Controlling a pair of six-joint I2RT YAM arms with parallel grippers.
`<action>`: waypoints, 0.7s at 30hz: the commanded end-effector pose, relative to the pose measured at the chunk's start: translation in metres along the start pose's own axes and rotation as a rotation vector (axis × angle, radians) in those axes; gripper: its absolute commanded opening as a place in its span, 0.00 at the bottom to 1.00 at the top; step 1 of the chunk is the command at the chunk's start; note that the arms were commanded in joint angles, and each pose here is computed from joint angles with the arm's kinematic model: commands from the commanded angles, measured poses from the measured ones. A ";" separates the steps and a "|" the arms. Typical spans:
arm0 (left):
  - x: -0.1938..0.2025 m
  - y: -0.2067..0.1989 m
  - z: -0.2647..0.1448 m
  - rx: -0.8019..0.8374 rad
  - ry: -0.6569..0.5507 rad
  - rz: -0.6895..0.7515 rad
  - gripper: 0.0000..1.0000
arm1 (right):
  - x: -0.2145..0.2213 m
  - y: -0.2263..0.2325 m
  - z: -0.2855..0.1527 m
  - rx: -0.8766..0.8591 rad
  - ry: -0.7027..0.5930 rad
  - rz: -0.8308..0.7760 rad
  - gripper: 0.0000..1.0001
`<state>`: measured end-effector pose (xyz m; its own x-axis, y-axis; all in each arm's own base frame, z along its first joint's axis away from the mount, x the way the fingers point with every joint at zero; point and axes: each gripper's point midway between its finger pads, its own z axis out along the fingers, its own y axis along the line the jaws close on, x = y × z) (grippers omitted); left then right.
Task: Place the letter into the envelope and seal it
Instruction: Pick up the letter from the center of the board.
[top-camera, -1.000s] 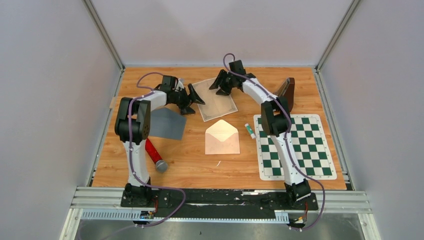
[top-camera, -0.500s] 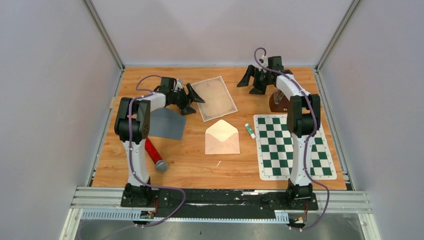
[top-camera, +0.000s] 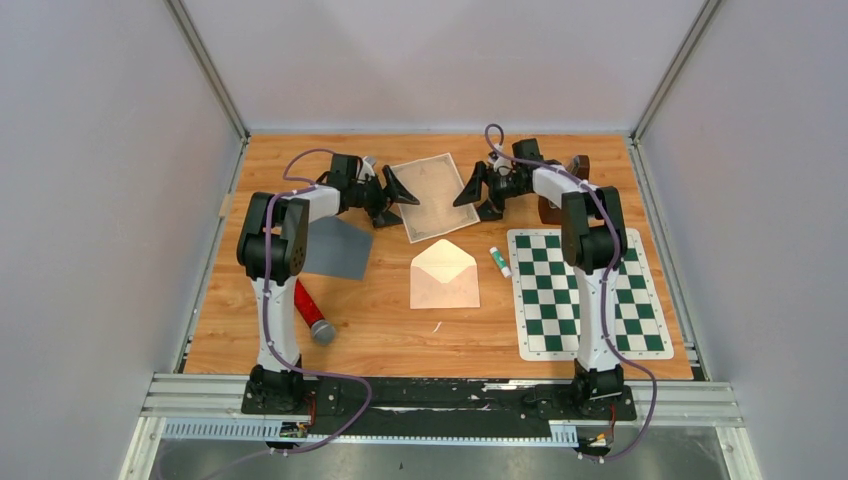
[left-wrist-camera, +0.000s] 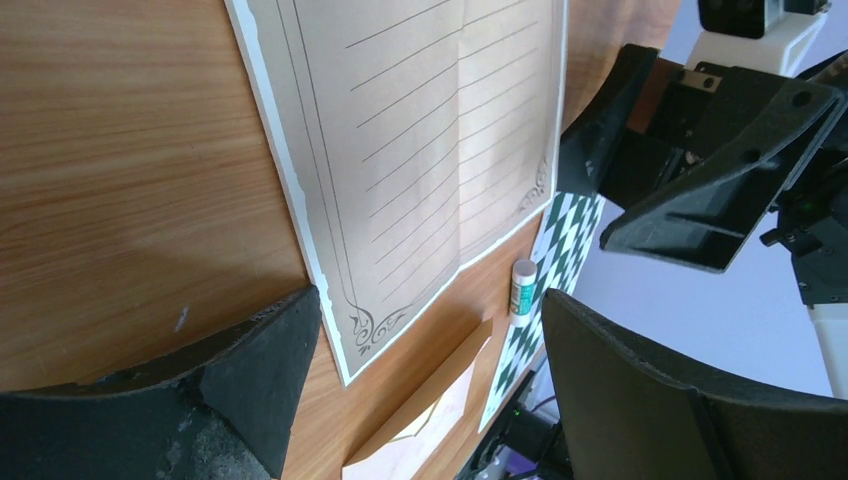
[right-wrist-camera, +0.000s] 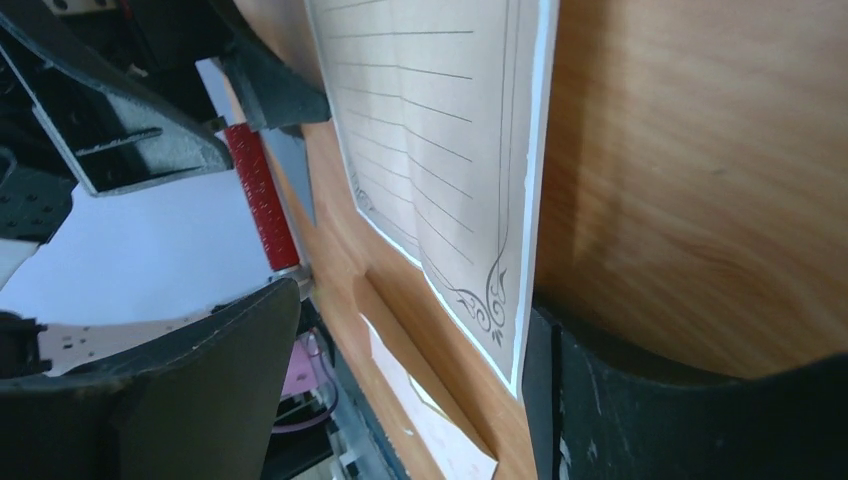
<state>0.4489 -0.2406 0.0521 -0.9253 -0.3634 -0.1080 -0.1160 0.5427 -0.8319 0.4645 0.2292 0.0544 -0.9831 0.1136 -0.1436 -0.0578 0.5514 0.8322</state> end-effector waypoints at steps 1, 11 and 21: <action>0.010 0.036 0.012 -0.109 0.012 -0.036 0.91 | 0.011 0.024 0.000 -0.170 0.064 0.012 0.76; 0.012 0.043 0.010 -0.139 0.012 -0.032 0.91 | 0.006 0.047 -0.011 -0.273 0.064 -0.019 0.28; -0.045 0.003 -0.047 -0.073 -0.115 0.153 0.91 | -0.019 0.098 -0.045 -0.274 -0.043 -0.253 0.00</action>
<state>0.4520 -0.2271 0.0537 -0.9245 -0.3563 -0.1354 -0.1004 0.5704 -0.8152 0.4525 0.2438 0.0825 -0.9928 0.0634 -0.1017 -0.0718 0.3644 0.9285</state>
